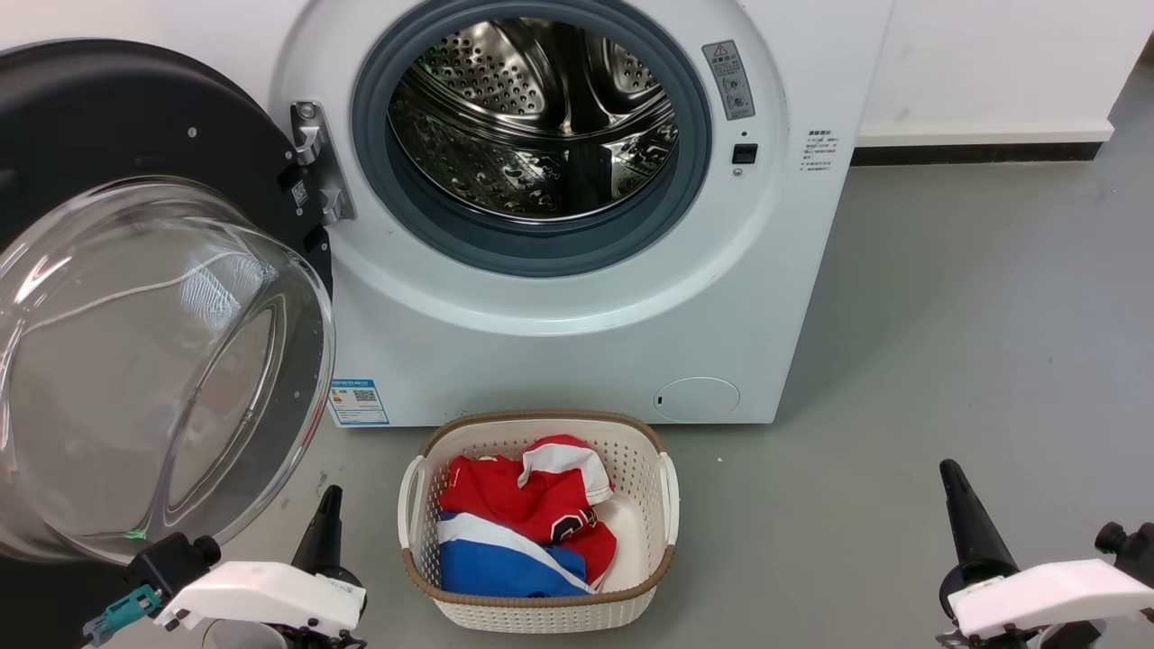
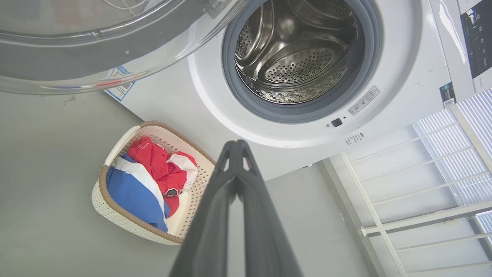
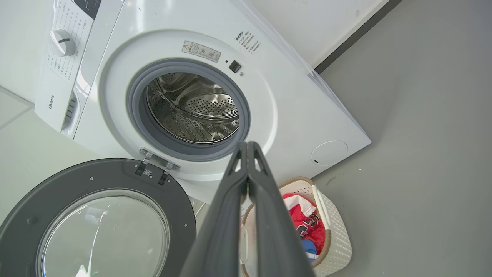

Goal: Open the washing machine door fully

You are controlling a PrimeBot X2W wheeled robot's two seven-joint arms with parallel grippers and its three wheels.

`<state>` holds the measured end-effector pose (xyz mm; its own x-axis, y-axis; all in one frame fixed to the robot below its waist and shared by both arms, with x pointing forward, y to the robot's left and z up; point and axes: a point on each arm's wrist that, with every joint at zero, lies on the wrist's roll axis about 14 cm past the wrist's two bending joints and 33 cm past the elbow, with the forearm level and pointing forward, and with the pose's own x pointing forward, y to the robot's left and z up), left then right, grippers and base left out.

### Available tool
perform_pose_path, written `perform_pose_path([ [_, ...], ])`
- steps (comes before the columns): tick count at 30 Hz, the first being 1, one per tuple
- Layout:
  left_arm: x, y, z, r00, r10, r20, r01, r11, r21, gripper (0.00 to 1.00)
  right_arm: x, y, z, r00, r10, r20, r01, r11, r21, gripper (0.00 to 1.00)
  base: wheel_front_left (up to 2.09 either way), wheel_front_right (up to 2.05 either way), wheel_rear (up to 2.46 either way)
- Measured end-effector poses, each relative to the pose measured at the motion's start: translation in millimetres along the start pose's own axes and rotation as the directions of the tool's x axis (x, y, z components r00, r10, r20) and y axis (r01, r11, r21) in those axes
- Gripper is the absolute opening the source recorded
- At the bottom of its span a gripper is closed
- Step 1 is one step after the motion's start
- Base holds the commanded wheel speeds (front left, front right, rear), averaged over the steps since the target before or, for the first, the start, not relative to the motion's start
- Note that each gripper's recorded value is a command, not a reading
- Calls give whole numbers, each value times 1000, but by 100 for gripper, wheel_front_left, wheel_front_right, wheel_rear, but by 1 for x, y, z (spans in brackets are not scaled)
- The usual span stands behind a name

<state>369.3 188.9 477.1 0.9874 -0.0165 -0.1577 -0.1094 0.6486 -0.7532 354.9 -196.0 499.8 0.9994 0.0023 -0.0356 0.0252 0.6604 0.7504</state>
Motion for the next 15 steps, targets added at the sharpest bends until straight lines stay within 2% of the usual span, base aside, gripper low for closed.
perform_pose_path([
  [15, 4, -4, 4, 1000, -18, 4, 19, 984, -179, 0, 6, -2, 1, 1000, -4, -1, 4, 984, 178, 0, 0, 0, 0],
])
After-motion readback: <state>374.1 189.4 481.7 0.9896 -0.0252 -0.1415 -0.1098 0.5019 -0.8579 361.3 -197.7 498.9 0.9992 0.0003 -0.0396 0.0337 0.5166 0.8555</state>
